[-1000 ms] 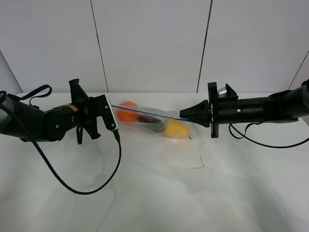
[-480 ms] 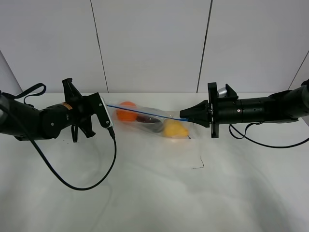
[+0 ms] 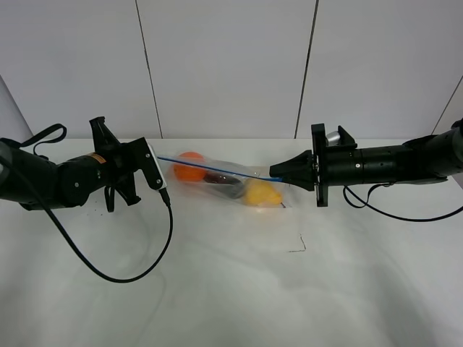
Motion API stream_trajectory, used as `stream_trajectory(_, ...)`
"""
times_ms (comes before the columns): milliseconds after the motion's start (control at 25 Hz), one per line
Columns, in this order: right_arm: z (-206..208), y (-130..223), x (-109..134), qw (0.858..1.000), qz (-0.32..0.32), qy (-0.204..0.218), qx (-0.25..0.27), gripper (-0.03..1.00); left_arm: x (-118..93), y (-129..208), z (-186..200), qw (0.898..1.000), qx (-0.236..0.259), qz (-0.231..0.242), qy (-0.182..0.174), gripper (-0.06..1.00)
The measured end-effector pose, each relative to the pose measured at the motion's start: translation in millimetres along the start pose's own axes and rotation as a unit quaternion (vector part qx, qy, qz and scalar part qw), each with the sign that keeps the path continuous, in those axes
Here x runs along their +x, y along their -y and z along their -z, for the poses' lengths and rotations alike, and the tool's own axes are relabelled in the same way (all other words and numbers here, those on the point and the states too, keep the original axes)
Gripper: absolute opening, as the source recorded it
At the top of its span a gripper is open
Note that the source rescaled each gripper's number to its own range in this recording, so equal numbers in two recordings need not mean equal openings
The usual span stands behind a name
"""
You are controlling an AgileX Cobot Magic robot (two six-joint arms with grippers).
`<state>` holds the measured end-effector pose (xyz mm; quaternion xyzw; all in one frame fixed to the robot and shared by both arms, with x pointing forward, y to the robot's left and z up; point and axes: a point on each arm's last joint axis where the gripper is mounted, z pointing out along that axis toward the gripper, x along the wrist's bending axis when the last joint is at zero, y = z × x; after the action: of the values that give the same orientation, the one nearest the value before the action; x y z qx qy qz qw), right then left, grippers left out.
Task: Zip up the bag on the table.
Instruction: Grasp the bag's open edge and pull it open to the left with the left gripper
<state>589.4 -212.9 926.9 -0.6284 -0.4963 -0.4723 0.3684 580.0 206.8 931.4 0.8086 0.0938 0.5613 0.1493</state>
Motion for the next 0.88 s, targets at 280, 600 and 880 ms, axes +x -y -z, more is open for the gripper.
stream_trajectory(280,0.0,-0.1,0.1,1.000,-0.001,-0.001,-0.001,0.00,0.8,5.7,-0.6,1.000,0.009,0.002,0.005,0.00)
stream_trajectory(600,0.0,-0.1,0.1,1.000,-0.002,-0.001,-0.001,0.00,0.8,6.0,-0.7,1.000,0.009,0.002,0.006,0.00)
stream_trajectory(880,0.0,0.3,-0.2,1.000,0.000,0.001,0.002,0.00,1.9,8.6,-0.9,0.999,0.014,0.042,0.004,0.21)
